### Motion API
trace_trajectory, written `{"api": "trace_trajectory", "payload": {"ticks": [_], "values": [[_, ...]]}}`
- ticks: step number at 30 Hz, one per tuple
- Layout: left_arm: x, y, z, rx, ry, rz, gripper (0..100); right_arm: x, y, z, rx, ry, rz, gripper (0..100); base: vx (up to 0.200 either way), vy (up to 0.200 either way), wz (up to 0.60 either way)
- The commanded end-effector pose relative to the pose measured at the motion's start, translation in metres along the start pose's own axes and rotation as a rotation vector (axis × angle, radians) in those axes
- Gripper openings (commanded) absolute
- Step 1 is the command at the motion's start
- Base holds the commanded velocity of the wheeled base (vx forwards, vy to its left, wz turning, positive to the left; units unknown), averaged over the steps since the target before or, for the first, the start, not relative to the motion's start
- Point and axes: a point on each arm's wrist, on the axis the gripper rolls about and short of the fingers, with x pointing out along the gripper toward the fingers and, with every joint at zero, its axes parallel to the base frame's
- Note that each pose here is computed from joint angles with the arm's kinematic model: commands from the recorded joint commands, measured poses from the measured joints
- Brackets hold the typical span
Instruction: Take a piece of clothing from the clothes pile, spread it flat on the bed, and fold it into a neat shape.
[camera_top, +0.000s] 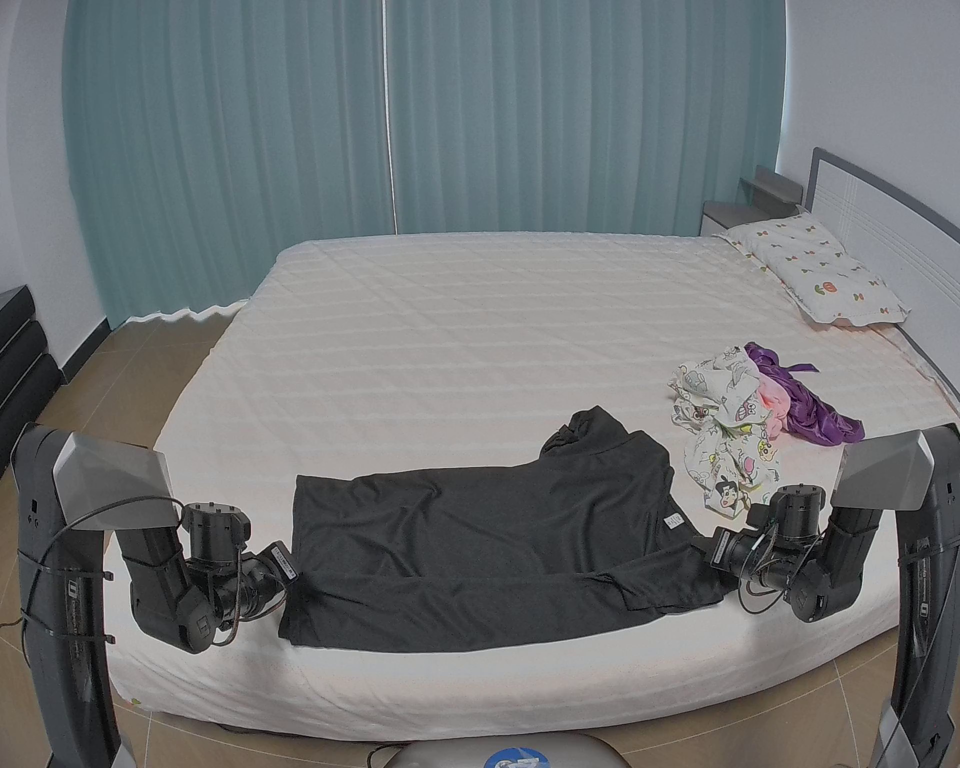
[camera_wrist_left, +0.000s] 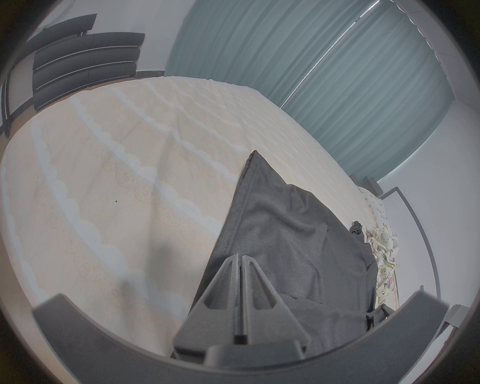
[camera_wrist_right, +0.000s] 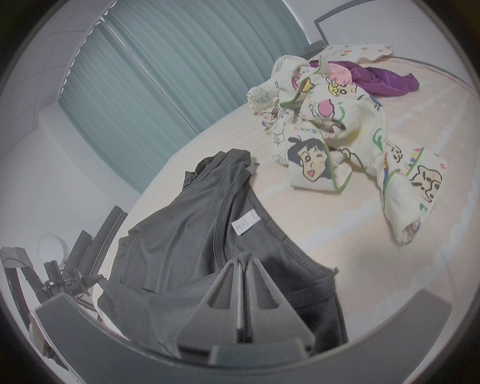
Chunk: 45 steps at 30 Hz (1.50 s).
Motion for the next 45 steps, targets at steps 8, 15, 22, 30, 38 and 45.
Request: {"api": "trace_trajectory", "payload": {"ticks": [8,15,22,30,38,45], "values": [[0.003,0.000,0.006,-0.028,-0.030,0.001,0,-0.017,-0.005,0.006,0.003,-0.057,0.019,0,0.000,0.000,0.00],[0.004,0.002,0.008,-0.033,-0.035,0.008,0,-0.014,-0.007,0.001,0.019,-0.055,0.022,0,0.000,0.000,0.00],[0.006,0.003,0.007,-0.031,-0.035,0.010,0,-0.008,-0.008,-0.007,0.019,-0.035,0.019,0,0.000,0.000,0.00],[0.011,0.004,0.006,-0.022,-0.027,0.016,0,-0.005,-0.009,-0.008,0.019,-0.036,0.018,0,0.000,0.000,0.00],[0.012,0.005,0.002,0.010,-0.012,0.023,0,0.000,-0.012,-0.008,0.021,-0.030,0.015,100,0.000,0.000,0.00],[0.012,0.005,0.002,0.010,-0.014,0.020,100,-0.001,-0.011,-0.007,0.024,-0.038,0.016,100,0.000,0.000,0.00]]}}
